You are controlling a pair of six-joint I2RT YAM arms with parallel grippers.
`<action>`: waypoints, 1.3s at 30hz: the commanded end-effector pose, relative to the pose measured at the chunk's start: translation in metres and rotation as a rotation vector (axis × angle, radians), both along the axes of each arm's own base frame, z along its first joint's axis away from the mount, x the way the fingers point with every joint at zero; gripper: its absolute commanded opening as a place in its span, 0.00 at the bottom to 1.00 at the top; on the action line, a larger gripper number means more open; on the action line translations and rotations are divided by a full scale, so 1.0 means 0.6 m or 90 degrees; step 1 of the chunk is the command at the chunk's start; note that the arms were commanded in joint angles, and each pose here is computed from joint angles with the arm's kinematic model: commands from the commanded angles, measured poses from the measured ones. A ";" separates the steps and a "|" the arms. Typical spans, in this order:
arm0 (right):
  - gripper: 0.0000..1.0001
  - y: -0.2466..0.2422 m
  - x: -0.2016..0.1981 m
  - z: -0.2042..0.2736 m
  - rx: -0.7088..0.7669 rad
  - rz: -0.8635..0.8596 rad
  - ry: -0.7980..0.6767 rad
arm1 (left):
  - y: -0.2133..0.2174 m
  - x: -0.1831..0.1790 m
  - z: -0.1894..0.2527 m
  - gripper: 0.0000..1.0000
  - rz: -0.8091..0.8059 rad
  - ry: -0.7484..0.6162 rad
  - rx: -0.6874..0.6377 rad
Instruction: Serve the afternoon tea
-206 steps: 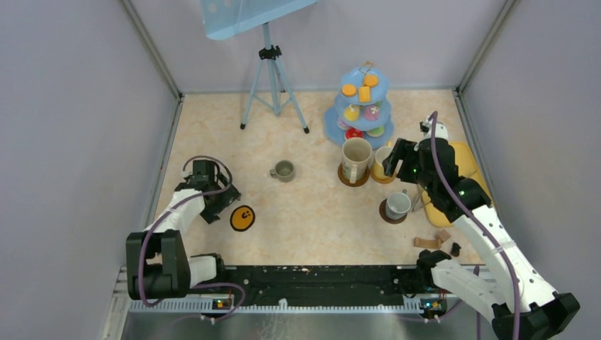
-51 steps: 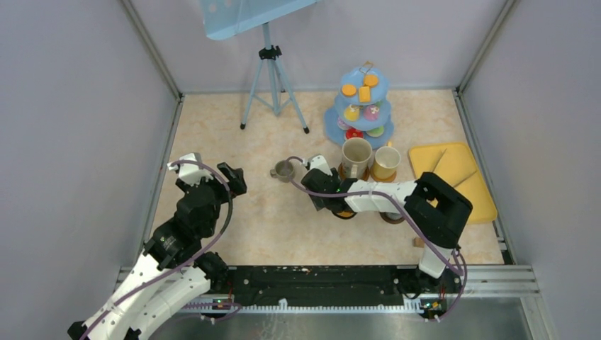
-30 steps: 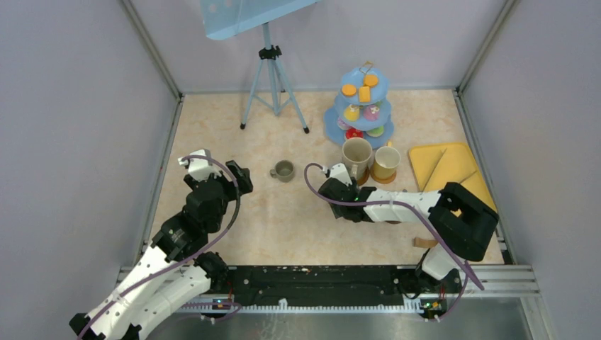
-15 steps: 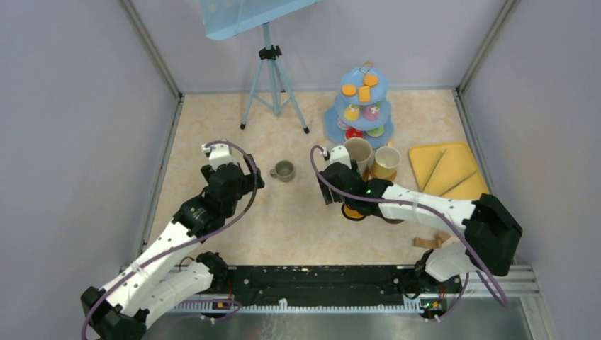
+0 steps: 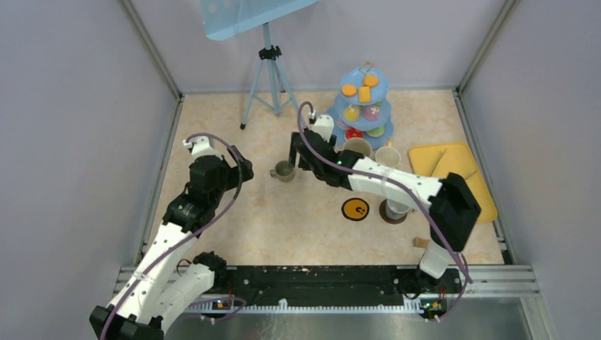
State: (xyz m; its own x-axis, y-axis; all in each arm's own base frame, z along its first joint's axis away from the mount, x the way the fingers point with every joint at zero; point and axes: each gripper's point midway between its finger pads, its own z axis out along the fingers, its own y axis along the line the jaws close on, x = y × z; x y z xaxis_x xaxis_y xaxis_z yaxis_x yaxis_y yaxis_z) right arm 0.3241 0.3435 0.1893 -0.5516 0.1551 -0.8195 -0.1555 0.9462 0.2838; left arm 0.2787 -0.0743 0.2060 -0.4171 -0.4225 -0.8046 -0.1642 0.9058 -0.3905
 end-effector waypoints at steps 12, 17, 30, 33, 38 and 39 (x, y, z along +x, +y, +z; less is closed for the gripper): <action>0.59 0.064 0.057 -0.169 -0.062 -0.130 0.144 | 0.016 -0.026 0.068 0.99 -0.008 -0.082 0.002; 0.43 0.071 0.063 -0.206 -0.095 -0.122 0.153 | 0.015 -0.027 0.069 0.99 -0.013 -0.086 0.005; 0.00 -0.001 0.037 -0.082 -0.240 -0.002 0.084 | 0.018 -0.029 0.070 0.99 -0.014 -0.091 0.011; 0.00 -0.038 -0.014 -0.075 -0.290 0.128 0.084 | 0.013 -0.024 0.061 0.99 -0.021 -0.087 0.012; 0.00 -0.127 -0.109 -0.061 -0.272 0.202 0.088 | -0.002 -0.012 0.043 0.99 -0.038 -0.075 0.003; 0.00 -0.149 -0.122 -0.059 -0.265 0.178 0.098 | -0.005 -0.010 0.039 0.99 -0.041 -0.071 0.000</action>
